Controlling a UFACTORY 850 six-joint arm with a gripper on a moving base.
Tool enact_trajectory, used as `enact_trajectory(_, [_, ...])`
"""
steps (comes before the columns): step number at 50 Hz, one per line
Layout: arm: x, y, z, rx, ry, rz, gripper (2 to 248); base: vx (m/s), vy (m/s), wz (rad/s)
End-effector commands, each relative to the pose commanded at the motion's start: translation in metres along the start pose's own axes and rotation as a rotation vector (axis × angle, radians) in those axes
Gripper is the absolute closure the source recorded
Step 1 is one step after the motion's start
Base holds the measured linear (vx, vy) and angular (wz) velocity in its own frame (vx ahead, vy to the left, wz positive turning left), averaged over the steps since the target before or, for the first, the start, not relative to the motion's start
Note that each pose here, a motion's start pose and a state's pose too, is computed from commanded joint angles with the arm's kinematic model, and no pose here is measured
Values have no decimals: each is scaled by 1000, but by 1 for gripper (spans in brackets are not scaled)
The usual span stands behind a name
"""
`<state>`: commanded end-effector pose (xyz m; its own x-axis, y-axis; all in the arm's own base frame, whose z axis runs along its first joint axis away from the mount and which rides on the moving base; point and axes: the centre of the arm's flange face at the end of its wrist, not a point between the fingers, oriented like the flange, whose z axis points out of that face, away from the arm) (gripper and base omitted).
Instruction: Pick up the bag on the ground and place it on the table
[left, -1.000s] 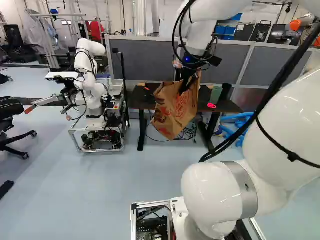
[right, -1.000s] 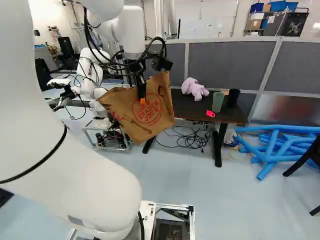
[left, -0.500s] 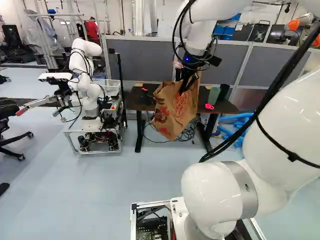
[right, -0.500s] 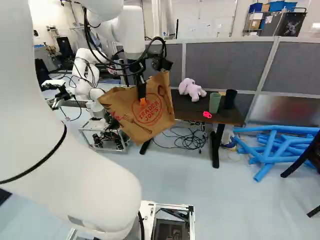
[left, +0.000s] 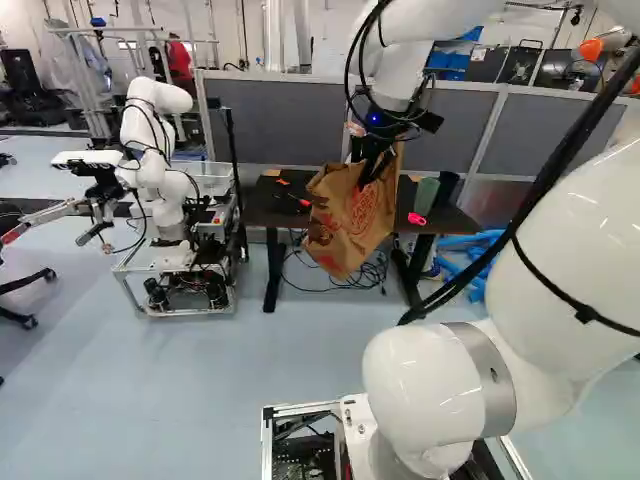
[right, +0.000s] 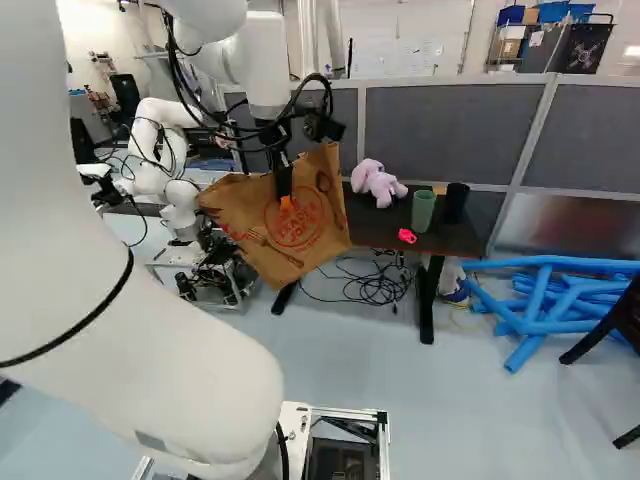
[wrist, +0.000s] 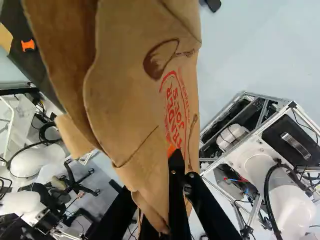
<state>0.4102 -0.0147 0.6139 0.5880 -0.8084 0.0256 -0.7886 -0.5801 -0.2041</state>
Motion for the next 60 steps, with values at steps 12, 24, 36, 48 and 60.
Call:
enact_trajectory(12, [0, 0, 0, 0, 0, 0, 229, 161, -101, 3])
enact_trajectory(24, [0, 0, 0, 0, 0, 0, 229, 166, -104, 5])
enact_trajectory(36, [0, 0, 0, 0, 0, 0, 229, 165, -102, 2])
enact_trajectory(48, [0, 0, 0, 0, 0, 0, 229, 162, -79, -2])
enact_trajectory(60, [0, 0, 0, 0, 0, 0, 229, 157, -62, -1])
